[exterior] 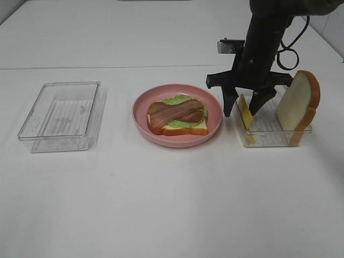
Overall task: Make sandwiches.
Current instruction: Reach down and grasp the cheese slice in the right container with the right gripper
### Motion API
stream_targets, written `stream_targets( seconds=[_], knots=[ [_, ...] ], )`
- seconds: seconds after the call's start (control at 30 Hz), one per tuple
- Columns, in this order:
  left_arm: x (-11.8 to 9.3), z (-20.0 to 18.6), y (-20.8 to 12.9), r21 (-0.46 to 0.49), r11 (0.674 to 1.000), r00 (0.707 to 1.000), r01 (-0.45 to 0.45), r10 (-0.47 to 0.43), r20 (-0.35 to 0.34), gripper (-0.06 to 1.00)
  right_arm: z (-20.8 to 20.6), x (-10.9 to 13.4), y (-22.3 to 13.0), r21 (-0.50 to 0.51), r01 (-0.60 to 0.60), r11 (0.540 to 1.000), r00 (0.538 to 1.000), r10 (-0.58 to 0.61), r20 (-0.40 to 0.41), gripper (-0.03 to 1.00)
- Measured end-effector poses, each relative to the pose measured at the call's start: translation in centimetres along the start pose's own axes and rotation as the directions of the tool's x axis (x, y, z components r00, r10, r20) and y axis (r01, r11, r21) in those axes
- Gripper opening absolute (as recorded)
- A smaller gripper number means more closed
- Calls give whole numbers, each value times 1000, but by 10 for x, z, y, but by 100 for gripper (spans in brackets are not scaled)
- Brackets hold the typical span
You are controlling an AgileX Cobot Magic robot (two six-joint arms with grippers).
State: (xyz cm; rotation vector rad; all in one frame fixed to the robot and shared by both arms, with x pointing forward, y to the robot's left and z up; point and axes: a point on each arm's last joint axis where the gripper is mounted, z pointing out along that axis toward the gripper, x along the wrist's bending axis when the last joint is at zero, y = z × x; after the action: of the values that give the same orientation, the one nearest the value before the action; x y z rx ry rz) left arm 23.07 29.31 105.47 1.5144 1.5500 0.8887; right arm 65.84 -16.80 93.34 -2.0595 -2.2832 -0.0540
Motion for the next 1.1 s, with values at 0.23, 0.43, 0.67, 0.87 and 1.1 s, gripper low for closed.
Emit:
stream_targets(
  seconds=[0.23, 0.43, 0.67, 0.87, 1.1],
  knots=[
    [0, 0, 0, 0, 1000, 1000, 0, 0, 0, 99, 0, 0, 0, 0, 0, 1000, 1000, 0, 0, 52],
    [0, 0, 0, 0, 1000, 1000, 0, 0, 0, 99, 0, 0, 0, 0, 0, 1000, 1000, 0, 0, 33],
    [0, 0, 0, 0, 1000, 1000, 0, 0, 0, 99, 0, 0, 0, 0, 0, 1000, 1000, 0, 0, 14],
    [0, 0, 0, 0, 1000, 1000, 0, 0, 0, 99, 0, -1, 0, -1, 3, 1000, 1000, -3, 9, 0],
    [0, 0, 0, 0, 1000, 1000, 0, 0, 0, 99, 0, -1, 0, -2, 3, 1000, 1000, -3, 10, 0]
  ],
)
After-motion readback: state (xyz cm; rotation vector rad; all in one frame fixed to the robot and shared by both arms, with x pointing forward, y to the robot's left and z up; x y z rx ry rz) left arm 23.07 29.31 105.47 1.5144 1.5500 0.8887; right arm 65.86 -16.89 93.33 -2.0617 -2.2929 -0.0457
